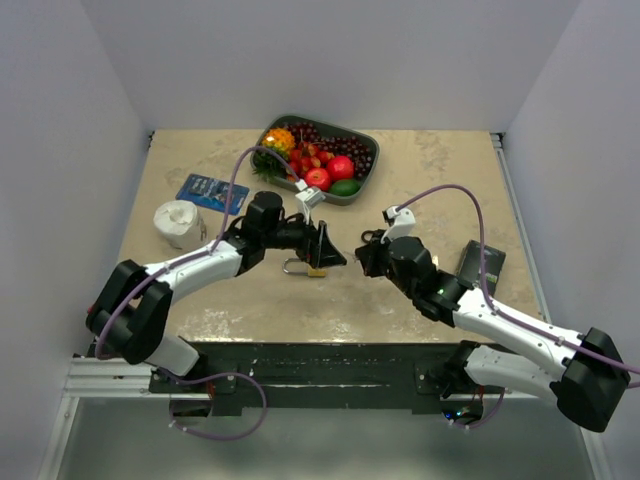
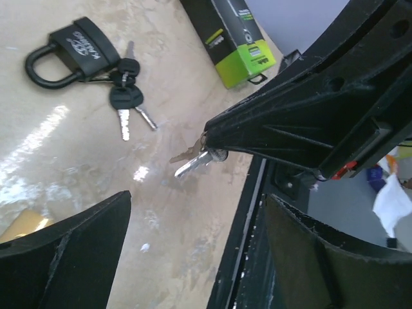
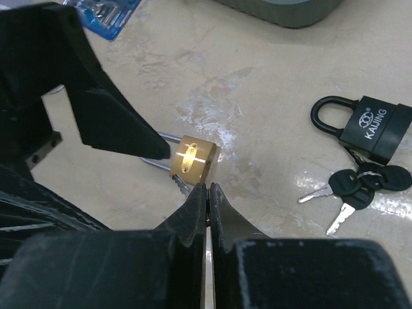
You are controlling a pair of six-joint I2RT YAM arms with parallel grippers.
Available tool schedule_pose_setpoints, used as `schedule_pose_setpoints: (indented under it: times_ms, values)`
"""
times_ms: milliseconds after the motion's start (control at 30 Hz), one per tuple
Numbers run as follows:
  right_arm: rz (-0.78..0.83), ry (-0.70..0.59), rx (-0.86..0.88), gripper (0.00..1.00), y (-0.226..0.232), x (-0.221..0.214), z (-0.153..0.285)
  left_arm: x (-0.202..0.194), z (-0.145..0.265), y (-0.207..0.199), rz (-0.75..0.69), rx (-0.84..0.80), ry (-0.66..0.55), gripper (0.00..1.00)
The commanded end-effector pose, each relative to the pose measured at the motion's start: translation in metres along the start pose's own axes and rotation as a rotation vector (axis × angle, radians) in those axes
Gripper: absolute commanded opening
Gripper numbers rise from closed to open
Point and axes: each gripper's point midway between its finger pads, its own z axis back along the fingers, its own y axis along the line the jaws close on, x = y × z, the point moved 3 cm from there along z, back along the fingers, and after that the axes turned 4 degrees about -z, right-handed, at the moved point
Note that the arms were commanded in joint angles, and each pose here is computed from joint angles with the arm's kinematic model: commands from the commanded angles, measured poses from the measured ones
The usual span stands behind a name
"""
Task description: Unlock with the key
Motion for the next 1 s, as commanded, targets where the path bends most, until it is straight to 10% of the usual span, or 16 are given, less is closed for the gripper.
schedule_pose_setpoints:
  times_ms: [0,967]
  values:
    - [0.006,-0.043,0.111,0.0,0.021,0.014,0.005,0.013,-0.014,-0.023,0.011,-0.163,-0.002,0.87]
    - [0.033,-0.037,0.161,0.0,0.023,0.009,0.009,-0.002,-0.023,-0.032,0.121,-0.285,0.051,0.22]
